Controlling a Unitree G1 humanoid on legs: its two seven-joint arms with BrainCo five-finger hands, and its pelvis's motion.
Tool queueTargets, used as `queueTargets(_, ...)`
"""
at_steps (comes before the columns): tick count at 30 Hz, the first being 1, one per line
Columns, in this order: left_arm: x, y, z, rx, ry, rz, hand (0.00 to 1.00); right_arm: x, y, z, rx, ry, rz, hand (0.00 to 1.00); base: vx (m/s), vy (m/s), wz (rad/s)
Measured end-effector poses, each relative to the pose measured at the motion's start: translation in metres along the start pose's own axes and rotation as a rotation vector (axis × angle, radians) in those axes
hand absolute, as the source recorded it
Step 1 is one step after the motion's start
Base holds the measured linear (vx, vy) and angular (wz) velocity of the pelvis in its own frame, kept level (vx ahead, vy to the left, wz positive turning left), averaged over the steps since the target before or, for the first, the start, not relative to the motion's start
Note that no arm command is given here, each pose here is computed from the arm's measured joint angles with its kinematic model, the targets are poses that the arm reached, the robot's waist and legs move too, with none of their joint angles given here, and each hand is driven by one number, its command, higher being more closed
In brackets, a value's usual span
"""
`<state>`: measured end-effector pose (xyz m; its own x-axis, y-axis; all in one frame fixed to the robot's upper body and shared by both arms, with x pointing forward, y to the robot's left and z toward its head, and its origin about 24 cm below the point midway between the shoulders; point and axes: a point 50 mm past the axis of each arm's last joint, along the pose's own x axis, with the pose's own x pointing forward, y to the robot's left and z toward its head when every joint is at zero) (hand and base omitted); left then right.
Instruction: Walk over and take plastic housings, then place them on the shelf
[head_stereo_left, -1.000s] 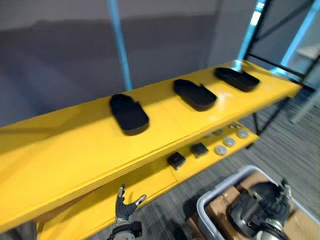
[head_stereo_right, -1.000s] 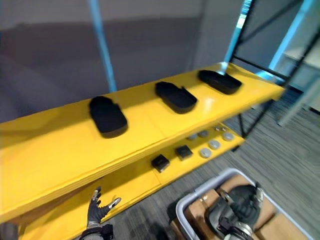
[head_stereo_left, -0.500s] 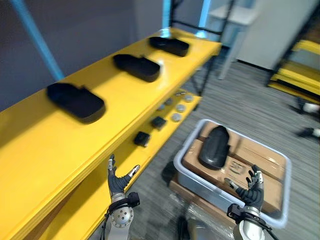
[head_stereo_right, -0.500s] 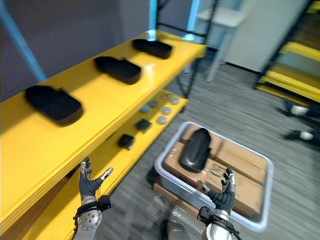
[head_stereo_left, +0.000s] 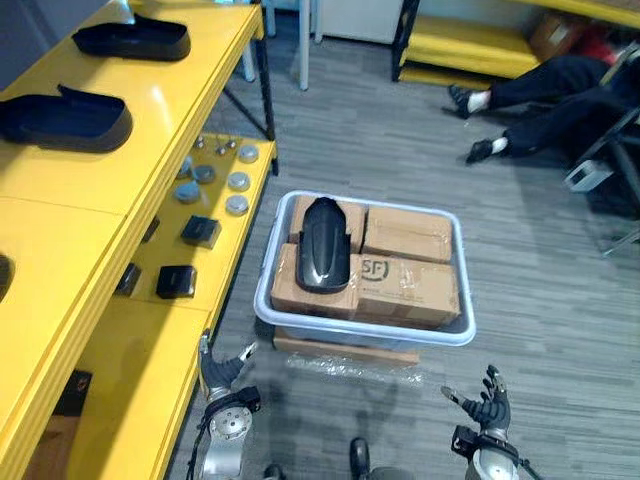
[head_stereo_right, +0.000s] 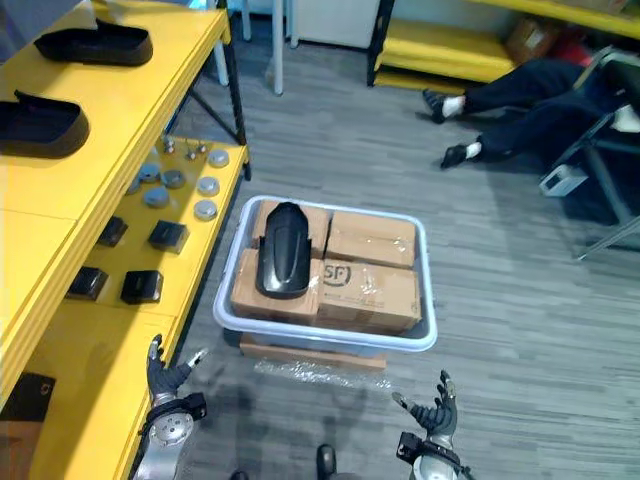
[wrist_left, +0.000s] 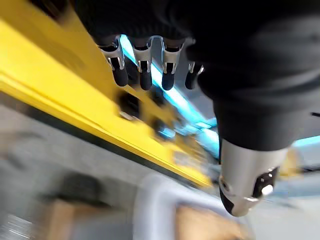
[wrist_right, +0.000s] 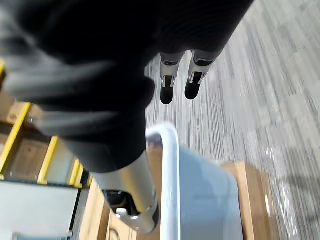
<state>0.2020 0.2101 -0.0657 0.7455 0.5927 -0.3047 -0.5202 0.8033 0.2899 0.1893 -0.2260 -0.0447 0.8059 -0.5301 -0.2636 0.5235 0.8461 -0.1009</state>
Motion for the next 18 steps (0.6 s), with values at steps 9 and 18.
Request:
queueTargets(9,-0.011,0.011,-0.059,-0.007,0.284,-0.073,0.00,0.080,0.071,0.156,0.139,-0.365,0.035,0.00,-0.13,0.007,0.44)
queueTargets(18,-0.015,-0.002,-0.058,0.025,0.266,-0.188,0.00,0.111,0.065,0.316,0.212,-0.549,-0.059,0.00,-0.08,0.041,0.22)
